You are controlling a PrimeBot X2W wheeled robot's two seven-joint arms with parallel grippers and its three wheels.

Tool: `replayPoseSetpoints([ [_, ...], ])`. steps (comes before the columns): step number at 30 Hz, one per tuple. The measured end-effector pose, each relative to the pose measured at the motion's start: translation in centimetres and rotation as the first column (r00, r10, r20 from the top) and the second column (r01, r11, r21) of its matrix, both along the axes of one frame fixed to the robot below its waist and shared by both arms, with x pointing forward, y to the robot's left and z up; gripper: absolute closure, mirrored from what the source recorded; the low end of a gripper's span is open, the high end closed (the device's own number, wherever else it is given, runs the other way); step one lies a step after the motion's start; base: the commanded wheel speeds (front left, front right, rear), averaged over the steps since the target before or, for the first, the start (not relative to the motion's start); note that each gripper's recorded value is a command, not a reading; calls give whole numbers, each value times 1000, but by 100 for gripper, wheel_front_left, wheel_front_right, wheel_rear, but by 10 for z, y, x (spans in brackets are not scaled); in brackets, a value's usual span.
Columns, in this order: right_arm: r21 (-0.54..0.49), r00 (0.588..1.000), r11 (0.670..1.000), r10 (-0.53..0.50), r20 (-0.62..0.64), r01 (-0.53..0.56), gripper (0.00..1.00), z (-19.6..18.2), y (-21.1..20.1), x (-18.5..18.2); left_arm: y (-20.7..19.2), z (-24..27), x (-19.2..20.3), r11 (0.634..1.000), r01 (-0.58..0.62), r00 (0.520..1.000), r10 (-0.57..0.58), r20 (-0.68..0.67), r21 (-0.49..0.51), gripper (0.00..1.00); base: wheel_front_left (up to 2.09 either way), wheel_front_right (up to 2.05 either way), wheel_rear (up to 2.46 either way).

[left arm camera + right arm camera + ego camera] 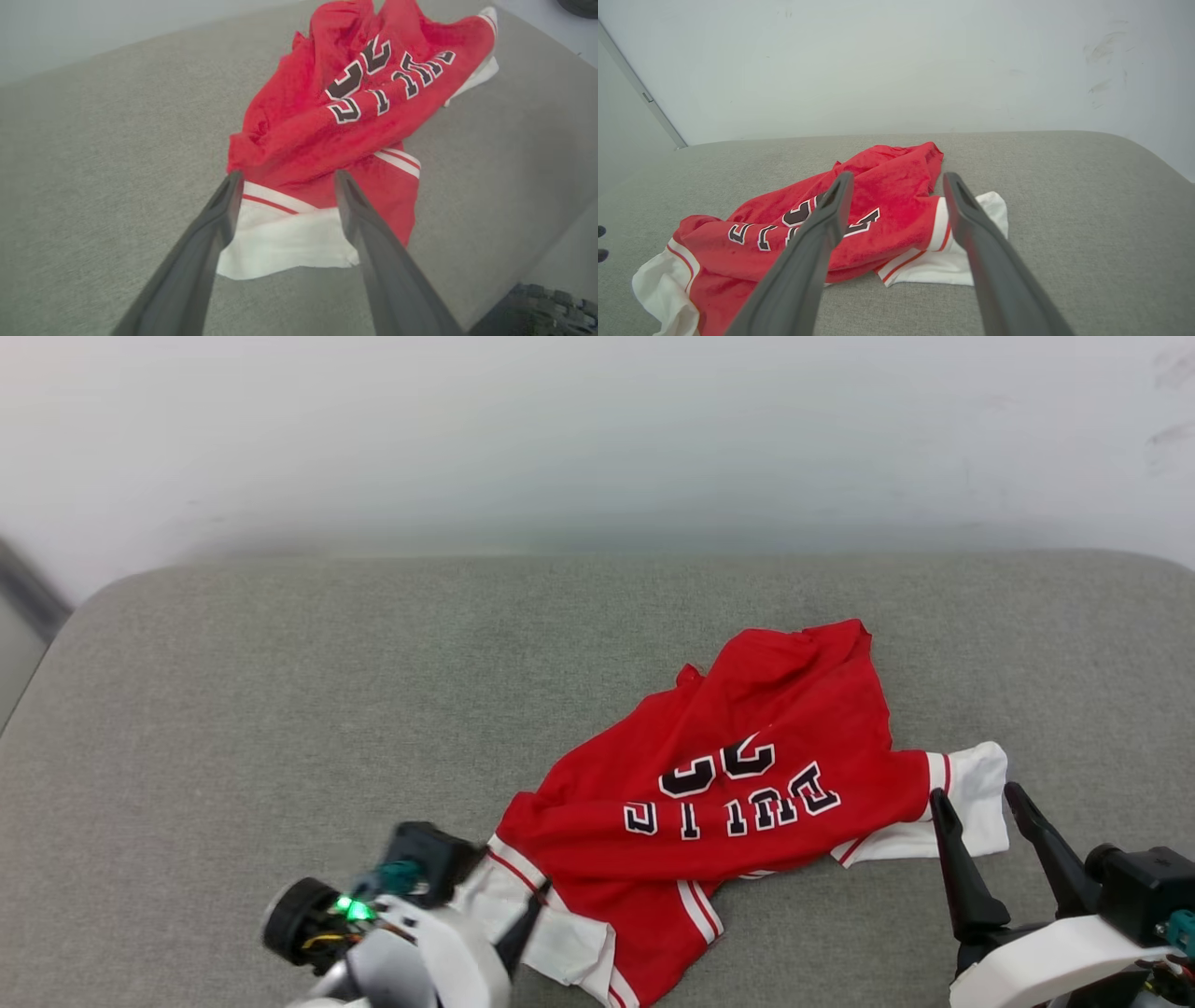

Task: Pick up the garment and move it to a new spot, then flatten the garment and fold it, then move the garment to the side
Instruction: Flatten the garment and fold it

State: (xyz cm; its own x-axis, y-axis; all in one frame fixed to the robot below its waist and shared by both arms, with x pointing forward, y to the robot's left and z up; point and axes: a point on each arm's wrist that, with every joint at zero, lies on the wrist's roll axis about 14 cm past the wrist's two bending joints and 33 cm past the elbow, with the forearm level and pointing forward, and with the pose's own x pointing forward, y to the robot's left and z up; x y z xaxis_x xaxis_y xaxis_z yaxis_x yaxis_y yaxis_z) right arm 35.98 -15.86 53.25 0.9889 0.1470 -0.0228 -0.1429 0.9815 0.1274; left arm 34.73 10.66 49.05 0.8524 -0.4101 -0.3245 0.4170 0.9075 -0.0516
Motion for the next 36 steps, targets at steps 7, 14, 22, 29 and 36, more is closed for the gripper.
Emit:
replayPoseSetpoints([
  [7,6,1000,1000,-4,-21,4,0,-5,0,4,-40,-39,-26,964,257,940,-234,-249,63,0,0,0,0],
  [14,20,999,999,-29,-34,30,0,-12,-8,15,-51,-74,-30,931,357,865,-300,-402,75,0,0,0,0],
  [22,25,998,998,-50,-47,51,0,-19,-14,23,-47,-105,-27,916,393,804,-299,-513,82,59,0,0,0],
  [29,37,998,998,-50,-48,52,0,-20,-15,25,-45,-96,-19,926,370,836,-296,-463,76,100,0,0,0],
  [36,58,999,998,-18,-33,20,0,-15,-4,28,-12,-70,-8,942,283,912,-207,-353,180,100,0,0,0],
])
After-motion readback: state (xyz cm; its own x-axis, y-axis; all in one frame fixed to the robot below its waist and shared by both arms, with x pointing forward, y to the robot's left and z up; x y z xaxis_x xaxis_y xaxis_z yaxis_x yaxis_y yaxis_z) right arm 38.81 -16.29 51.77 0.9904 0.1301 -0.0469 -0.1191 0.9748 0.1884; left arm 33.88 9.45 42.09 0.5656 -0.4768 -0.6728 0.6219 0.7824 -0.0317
